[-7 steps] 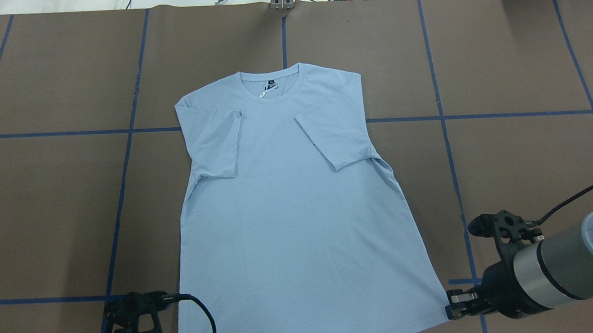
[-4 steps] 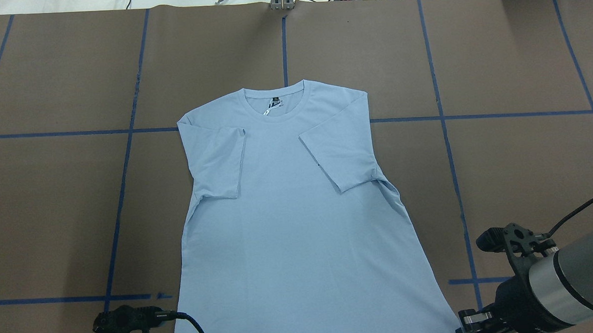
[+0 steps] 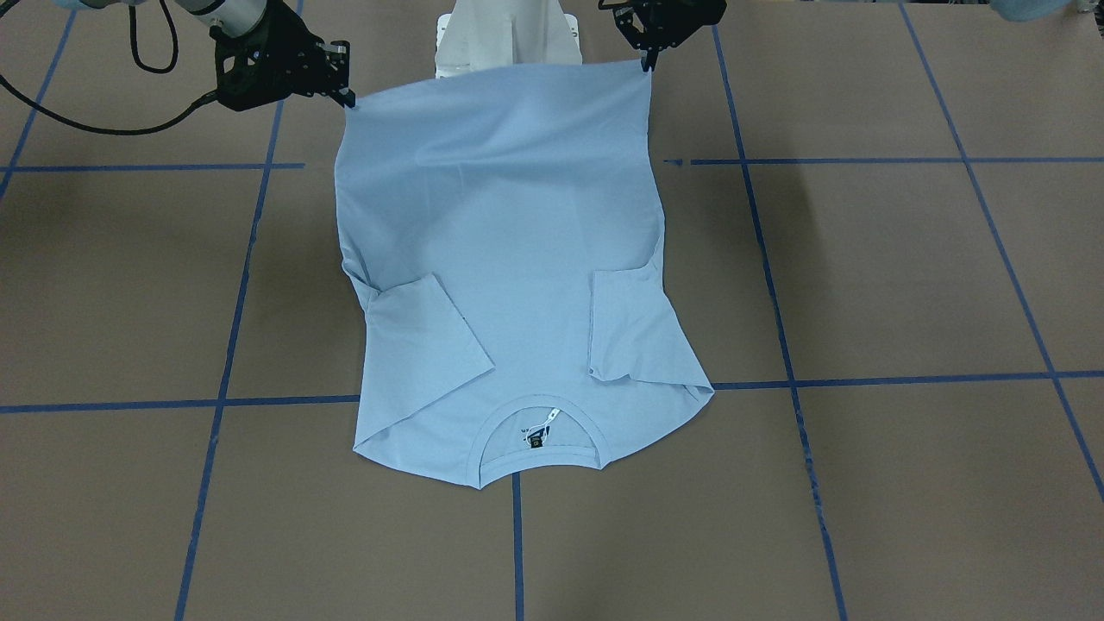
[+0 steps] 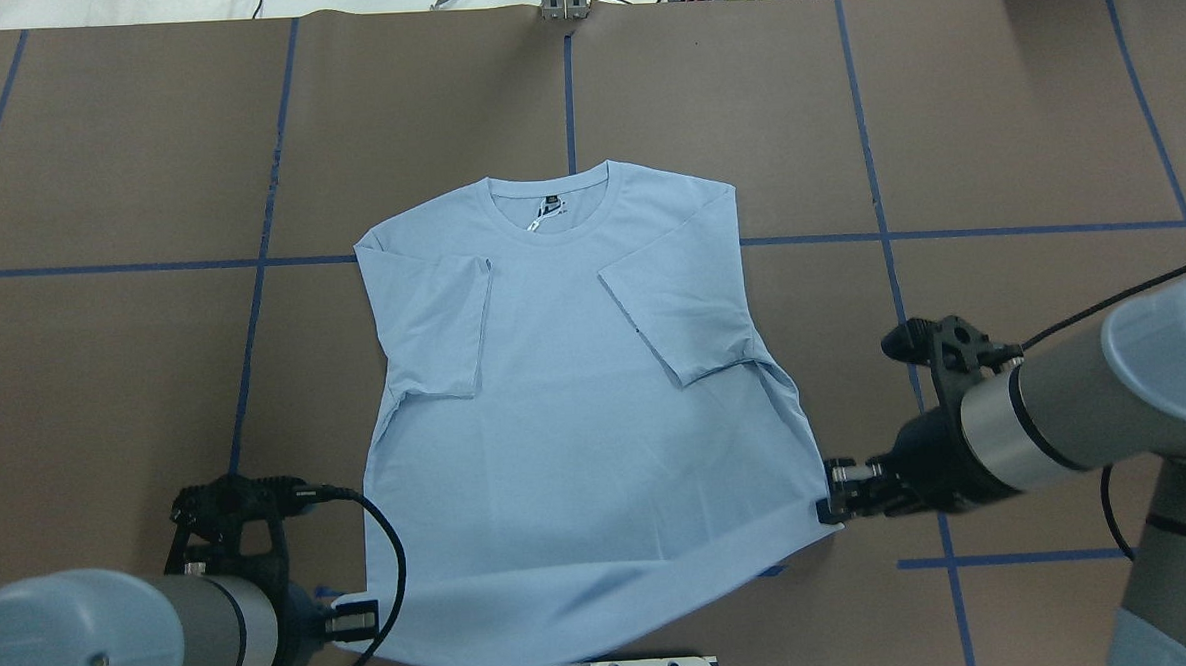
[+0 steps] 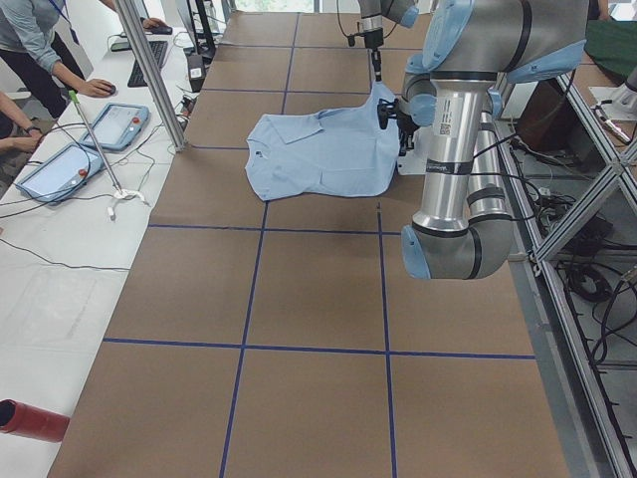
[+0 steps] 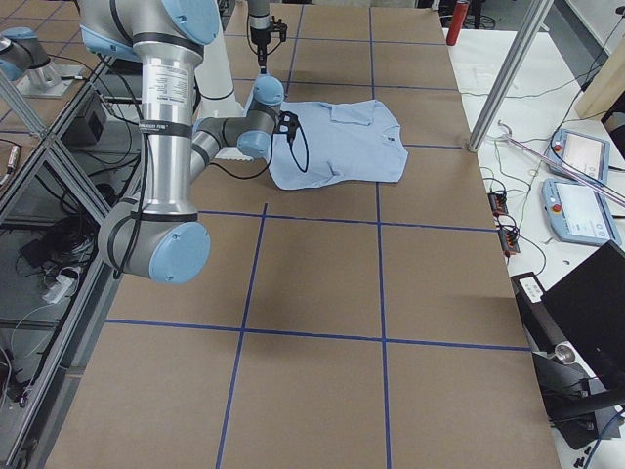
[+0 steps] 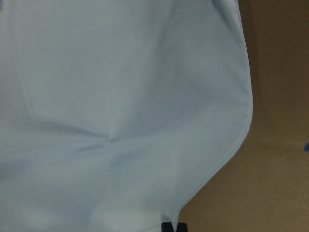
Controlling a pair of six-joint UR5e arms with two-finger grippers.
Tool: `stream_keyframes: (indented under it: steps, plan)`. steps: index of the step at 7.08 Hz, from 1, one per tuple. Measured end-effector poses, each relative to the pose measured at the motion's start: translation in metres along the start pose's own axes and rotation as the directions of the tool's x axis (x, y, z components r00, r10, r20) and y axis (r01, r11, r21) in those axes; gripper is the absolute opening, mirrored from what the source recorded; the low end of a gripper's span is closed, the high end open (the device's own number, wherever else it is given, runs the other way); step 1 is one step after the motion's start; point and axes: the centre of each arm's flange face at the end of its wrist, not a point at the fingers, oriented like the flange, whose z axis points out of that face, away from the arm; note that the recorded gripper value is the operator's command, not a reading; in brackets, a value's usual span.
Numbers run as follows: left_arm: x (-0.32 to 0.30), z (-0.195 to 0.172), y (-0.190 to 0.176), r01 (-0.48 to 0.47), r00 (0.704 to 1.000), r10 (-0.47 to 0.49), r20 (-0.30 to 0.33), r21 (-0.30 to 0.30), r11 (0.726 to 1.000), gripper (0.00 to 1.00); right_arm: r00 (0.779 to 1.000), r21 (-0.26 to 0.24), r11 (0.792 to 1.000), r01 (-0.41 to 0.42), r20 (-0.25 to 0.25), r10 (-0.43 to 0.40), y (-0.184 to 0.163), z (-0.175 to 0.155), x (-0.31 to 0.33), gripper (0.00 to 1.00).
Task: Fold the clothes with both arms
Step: 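Carry the hem with both grippers over the shirt toward the collar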
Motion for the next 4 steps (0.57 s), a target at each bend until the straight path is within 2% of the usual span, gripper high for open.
stream_keyframes:
  steps: [2, 4]
  plan:
    - [-0.008, 0.008, -0.034, -0.003, 0.999, 0.001, 0.035, 0.053, 0.999, 0.0, 1.0, 0.126, 0.992, -0.029, 0.003, 0.028, -0.07, -0.02, 0.005, 0.0]
    - [-0.008, 0.01, -0.07, 0.005, 0.999, -0.01, 0.048, 0.094, 0.996, 0.0, 0.999, 0.187, 0.982, -0.037, 0.001, 0.038, -0.122, -0.019, -0.006, 0.0]
